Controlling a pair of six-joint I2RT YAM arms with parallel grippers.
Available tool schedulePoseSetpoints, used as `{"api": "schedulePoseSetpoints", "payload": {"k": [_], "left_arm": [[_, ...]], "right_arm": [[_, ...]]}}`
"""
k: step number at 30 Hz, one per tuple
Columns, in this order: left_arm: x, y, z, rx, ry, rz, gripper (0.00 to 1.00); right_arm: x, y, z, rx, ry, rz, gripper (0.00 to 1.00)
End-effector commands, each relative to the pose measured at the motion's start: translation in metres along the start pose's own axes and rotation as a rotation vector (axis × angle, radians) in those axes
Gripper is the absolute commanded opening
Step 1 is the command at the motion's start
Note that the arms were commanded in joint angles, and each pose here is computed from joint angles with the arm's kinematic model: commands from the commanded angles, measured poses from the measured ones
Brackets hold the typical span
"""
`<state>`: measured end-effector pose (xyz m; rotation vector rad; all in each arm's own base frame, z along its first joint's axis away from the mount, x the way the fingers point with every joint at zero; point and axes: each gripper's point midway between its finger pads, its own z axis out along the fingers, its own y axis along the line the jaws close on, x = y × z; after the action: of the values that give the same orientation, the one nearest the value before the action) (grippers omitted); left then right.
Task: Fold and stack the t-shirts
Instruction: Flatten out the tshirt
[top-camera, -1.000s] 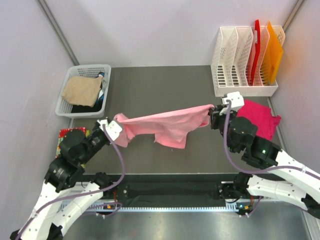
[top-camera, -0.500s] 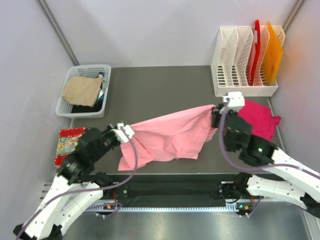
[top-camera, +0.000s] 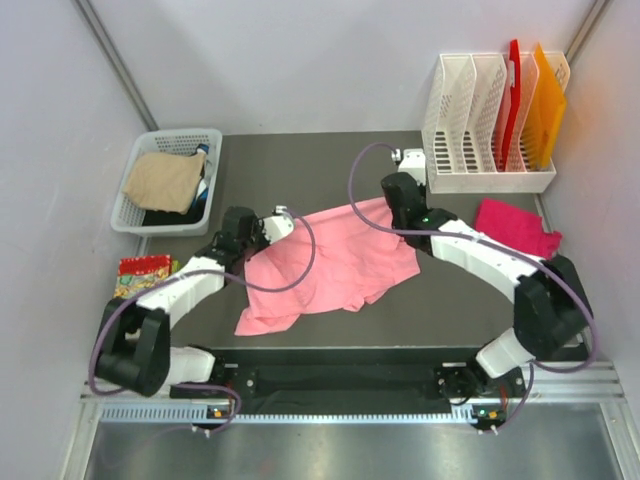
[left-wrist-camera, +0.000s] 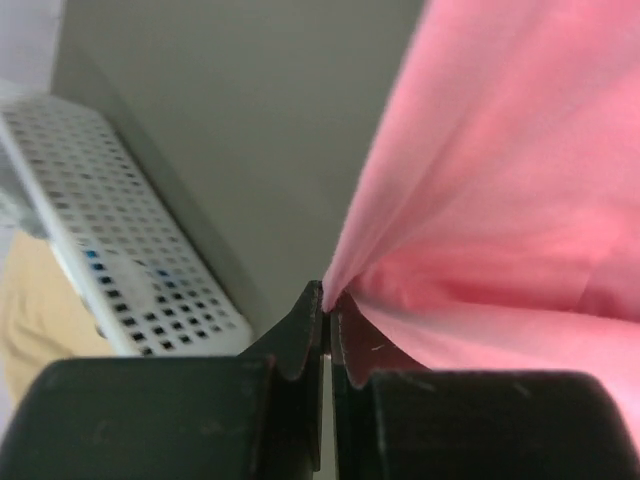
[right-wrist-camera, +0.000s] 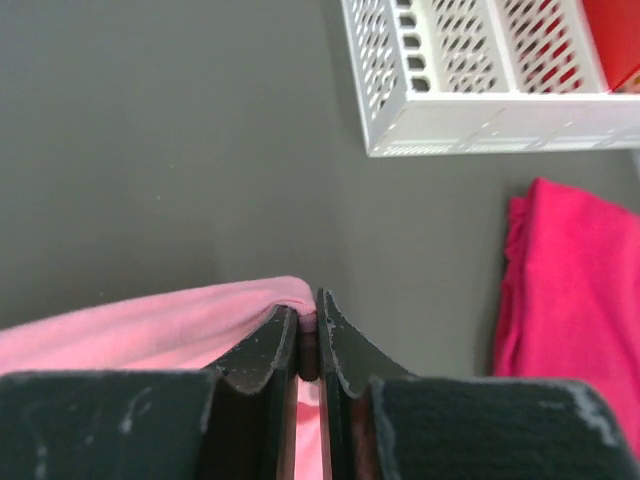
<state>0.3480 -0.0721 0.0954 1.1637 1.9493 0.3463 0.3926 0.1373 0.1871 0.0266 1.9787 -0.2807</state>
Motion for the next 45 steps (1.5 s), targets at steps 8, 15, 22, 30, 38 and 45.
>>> {"api": "schedulePoseSetpoints", "payload": {"k": [8, 15, 22, 30, 38, 45], "left_arm": [[-0.001, 0.083, 0.025, -0.288, -0.021, -0.095, 0.89], [-0.009, 0.027, -0.027, -0.053, -0.134, -0.122, 0.99], [0.0, -0.032, -0.055, 0.107, -0.22, -0.097, 0.99], [0.012, -0.056, -0.038, 0.195, -0.165, -0.103, 0.99], [0.008, -0.059, -0.018, 0.195, -0.143, -0.113, 0.98], [-0.004, -0.057, -0.018, 0.197, -0.168, -0.126, 0.98]], "right_arm": [[-0.001, -0.013, 0.064, 0.131, 0.014, 0.072, 0.27], [-0.007, -0.03, 0.034, 0.121, -0.025, 0.118, 0.77], [0.039, -0.004, -0.002, -0.122, 0.028, 0.193, 0.68], [0.088, 0.052, -0.01, -0.313, 0.118, 0.186, 0.56], [0.122, 0.088, -0.018, -0.399, 0.182, 0.137, 0.52], [0.142, 0.091, -0.035, -0.417, 0.204, 0.143, 0.51]]}}
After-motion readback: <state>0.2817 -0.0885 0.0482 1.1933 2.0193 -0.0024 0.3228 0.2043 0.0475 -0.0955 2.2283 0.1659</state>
